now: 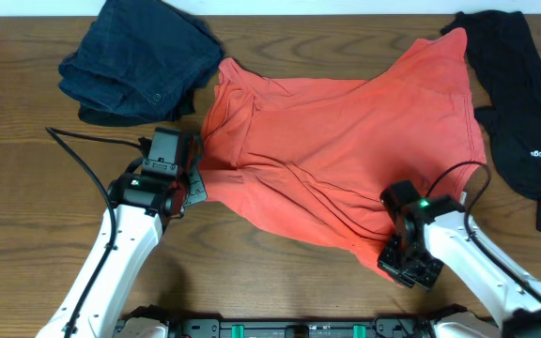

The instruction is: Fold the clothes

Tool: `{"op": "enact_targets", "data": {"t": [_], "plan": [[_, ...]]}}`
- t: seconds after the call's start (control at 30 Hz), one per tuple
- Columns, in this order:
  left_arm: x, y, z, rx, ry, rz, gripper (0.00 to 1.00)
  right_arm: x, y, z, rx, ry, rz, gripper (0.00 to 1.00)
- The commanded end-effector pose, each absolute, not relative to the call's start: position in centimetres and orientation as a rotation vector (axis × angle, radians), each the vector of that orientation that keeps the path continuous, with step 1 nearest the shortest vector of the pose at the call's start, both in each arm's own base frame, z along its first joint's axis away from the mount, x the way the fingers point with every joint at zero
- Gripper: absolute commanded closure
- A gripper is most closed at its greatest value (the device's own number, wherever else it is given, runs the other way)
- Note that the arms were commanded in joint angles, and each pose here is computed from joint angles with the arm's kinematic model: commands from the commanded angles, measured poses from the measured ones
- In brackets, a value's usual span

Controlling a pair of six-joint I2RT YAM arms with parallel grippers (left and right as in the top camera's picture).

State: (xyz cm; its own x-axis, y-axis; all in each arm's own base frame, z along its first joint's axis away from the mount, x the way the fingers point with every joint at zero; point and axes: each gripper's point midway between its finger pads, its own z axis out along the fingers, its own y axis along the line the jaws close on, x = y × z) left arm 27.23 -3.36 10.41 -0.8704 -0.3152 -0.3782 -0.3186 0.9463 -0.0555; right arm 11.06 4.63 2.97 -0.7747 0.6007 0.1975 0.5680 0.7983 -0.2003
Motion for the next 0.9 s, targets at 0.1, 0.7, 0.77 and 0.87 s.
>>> {"op": "enact_targets", "data": {"t": [0.1,0.7,0.77,0.87], "plan": [[27.5,-2.8,15.7,-0.406,2.572,-0.015,0.94,16.1,2.9,12.0,-0.910,-3.043,0.168,0.99],[22.5,-1.8,20.0,-0.394,2.459,-0.069,0.94,12.5,-2.4,21.2,-1.112,-3.190,0.106,0.99],[22.4,-1.8,20.4,-0.394,2.443,-0.077,0.94,12.9,-2.6,21.3,-1.107,-3.207,0.098,0.99],[22.4,-1.8,20.4,-0.394,2.442,-0.077,0.94,13.6,-2.5,21.1,-1.055,-3.219,0.095,0.99]]}}
